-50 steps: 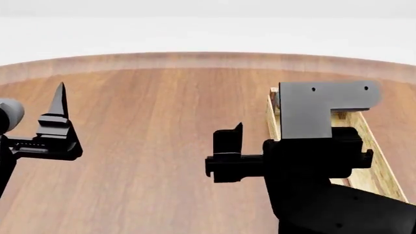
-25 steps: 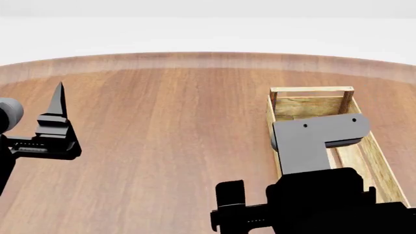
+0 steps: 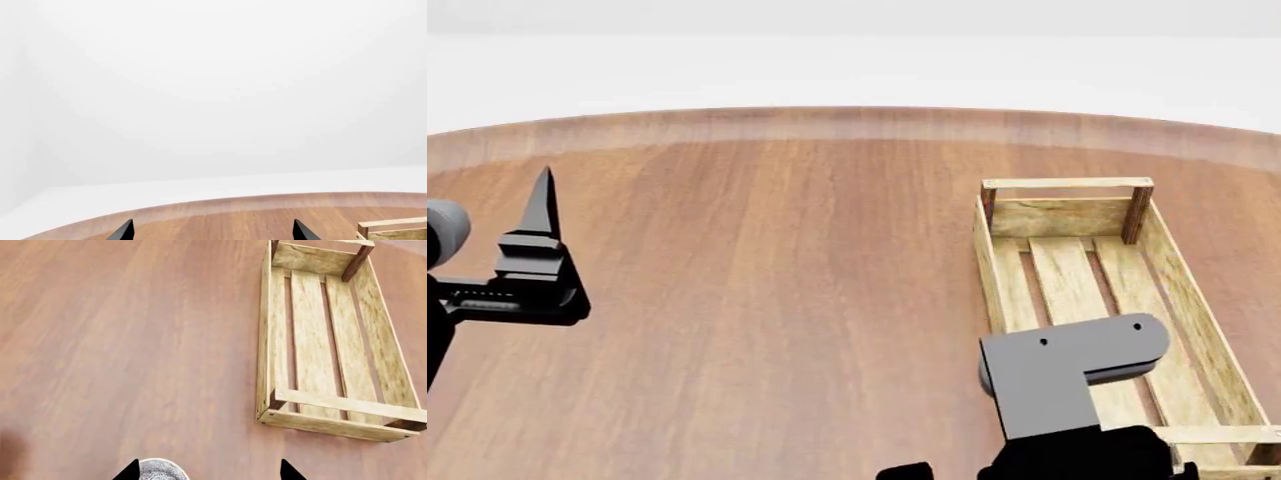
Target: Stack the right bowl on the left bowl and place them in the tray.
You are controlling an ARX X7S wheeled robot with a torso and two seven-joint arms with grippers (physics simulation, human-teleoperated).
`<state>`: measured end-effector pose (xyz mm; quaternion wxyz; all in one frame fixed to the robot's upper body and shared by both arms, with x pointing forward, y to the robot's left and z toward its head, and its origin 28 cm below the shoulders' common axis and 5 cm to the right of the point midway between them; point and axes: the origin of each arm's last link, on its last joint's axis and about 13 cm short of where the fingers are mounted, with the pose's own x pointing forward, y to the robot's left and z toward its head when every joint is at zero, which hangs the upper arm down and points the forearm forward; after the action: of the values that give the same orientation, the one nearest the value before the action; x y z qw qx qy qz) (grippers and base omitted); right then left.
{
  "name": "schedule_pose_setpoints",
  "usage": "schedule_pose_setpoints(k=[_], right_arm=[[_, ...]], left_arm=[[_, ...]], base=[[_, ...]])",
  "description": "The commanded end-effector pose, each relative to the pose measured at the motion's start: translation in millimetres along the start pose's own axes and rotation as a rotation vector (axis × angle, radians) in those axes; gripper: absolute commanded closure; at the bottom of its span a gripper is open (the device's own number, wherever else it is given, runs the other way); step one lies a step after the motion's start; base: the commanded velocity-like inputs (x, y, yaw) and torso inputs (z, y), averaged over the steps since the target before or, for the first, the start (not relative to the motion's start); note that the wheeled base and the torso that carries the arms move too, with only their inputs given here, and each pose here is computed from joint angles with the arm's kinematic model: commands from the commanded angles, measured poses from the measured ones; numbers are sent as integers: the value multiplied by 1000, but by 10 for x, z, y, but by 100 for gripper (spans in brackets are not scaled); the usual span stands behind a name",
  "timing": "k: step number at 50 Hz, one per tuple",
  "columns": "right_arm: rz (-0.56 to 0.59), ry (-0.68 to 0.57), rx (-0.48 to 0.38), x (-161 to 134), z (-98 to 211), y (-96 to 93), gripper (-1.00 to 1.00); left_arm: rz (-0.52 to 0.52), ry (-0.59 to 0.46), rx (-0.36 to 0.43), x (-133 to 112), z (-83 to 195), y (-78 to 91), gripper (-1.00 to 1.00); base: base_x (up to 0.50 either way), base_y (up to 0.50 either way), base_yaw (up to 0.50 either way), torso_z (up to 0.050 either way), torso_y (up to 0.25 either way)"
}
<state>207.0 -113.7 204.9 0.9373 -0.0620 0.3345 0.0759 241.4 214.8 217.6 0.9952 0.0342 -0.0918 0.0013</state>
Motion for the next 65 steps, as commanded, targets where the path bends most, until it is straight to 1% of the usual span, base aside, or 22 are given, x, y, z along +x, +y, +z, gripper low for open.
schedule_pose_setpoints(k=[1, 7, 18, 44, 65], right_arm=[[8, 59, -9, 59, -117, 2, -100], [8, 70, -18, 85, -165, 7, -100], [7, 113, -3, 224, -246, -2, -100], [53, 165, -7, 392, -391, 49, -100], [54, 232, 17, 558, -569, 29, -100]], left_arm=[[2, -1, 0, -2, 1, 6, -100], [1, -2, -2, -11, 0, 4, -100], [2, 1, 0, -8, -10, 6, -100], [5, -5, 4, -15, 13, 14, -100], [4, -4, 2, -13, 1, 12, -100]], base=[[0, 0, 0, 0, 0], [0, 0, 0, 0, 0], [0, 0, 0, 0, 0], [0, 0, 0, 0, 0], [0, 0, 0, 0, 0]])
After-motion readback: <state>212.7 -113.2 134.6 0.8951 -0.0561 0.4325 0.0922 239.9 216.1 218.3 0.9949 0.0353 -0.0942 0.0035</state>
